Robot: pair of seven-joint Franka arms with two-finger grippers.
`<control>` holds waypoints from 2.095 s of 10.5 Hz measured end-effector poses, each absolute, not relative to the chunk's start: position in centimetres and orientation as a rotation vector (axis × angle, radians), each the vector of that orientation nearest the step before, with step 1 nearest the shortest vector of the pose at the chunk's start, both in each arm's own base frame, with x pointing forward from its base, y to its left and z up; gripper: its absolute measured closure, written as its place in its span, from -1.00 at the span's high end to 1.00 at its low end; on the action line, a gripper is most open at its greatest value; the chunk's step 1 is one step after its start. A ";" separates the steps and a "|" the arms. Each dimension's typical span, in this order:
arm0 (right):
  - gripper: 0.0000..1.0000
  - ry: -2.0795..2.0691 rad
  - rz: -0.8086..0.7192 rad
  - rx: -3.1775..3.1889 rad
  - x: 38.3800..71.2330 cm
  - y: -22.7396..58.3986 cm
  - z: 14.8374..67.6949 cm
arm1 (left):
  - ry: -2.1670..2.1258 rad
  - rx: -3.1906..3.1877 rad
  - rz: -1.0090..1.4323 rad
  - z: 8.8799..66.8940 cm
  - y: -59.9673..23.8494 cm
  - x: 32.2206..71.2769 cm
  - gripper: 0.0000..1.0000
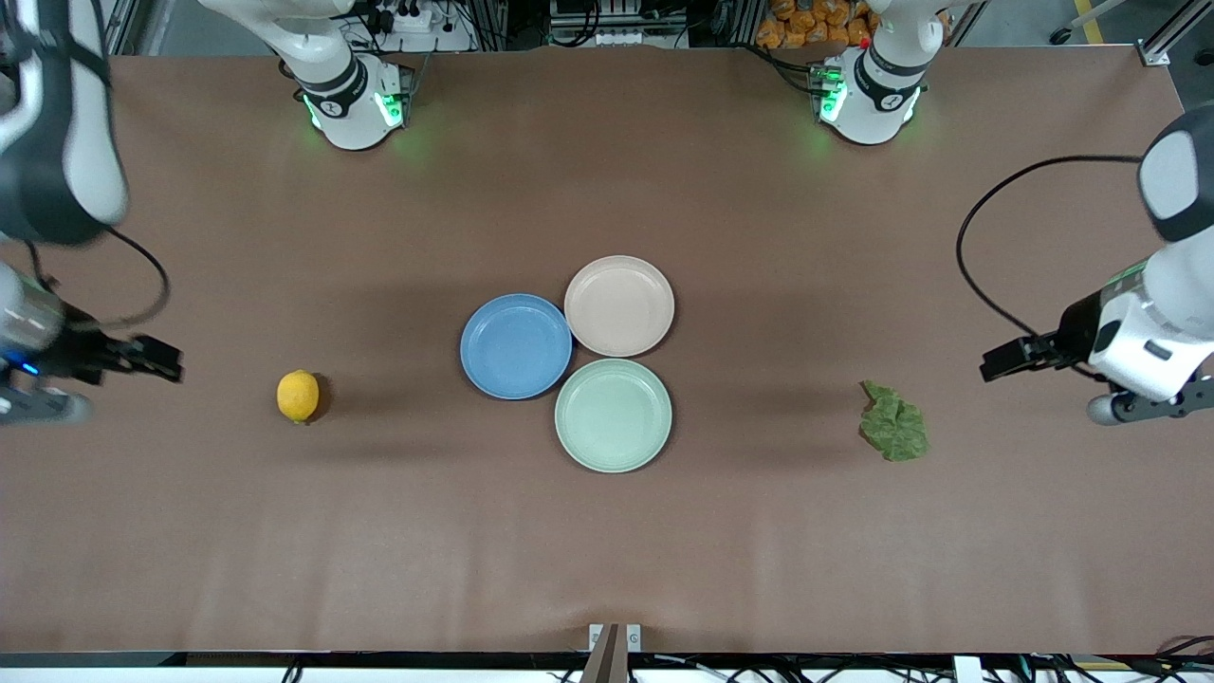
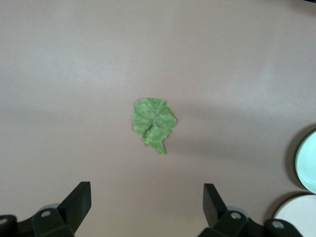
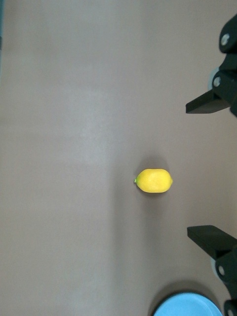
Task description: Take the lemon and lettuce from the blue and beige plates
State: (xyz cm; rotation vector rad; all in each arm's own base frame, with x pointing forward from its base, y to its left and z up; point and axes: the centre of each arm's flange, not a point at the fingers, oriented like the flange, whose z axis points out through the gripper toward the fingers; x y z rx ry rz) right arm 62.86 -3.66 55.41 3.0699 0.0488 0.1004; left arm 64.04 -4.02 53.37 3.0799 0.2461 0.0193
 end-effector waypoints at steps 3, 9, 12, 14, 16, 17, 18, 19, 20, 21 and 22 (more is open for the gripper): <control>1.00 0.046 0.179 3.073 59.8 -3.3 61.1 | 0.256 3.105 0.105 60.3 -4.0 61.0 1.00; 1.00 0.027 0.144 3.149 58.2 -3.9 62.6 | 0.342 3.127 0.063 62.6 -0.7 58.7 1.00; 1.00 0.014 0.108 3.160 57.1 -4.3 63.4 | 0.348 3.125 0.083 63.2 -0.6 58.8 1.00; 1.00 0.020 0.016 3.167 56.7 -4.2 62.2 | 0.345 3.124 0.089 63.3 -0.7 58.8 1.00; 1.00 0.031 -0.034 3.170 56.6 -3.8 61.1 | 0.321 3.126 0.091 63.4 -1.6 58.8 1.00; 1.00 0.043 -0.057 3.171 56.5 -3.4 60.5 | 0.315 3.127 0.092 63.4 -1.8 58.8 1.00; 1.00 0.057 -0.084 3.171 56.4 -2.8 59.7 | 0.316 3.127 0.092 63.4 -1.8 58.8 1.00; 1.00 0.070 -0.101 3.171 56.3 -2.4 59.1 | 0.319 3.127 0.092 63.4 -1.7 58.8 1.00; 1.00 0.082 -0.107 3.170 56.3 -1.9 58.9 | 0.323 3.126 0.092 63.4 -1.5 58.8 1.00; 1.00 0.093 -0.109 3.170 56.2 -1.5 58.8 | 0.325 3.126 0.092 63.4 -1.4 58.8 1.00; 1.00 0.098 -0.108 3.169 56.2 -1.4 58.9 | 0.326 3.126 0.092 63.4 -1.4 58.8 1.00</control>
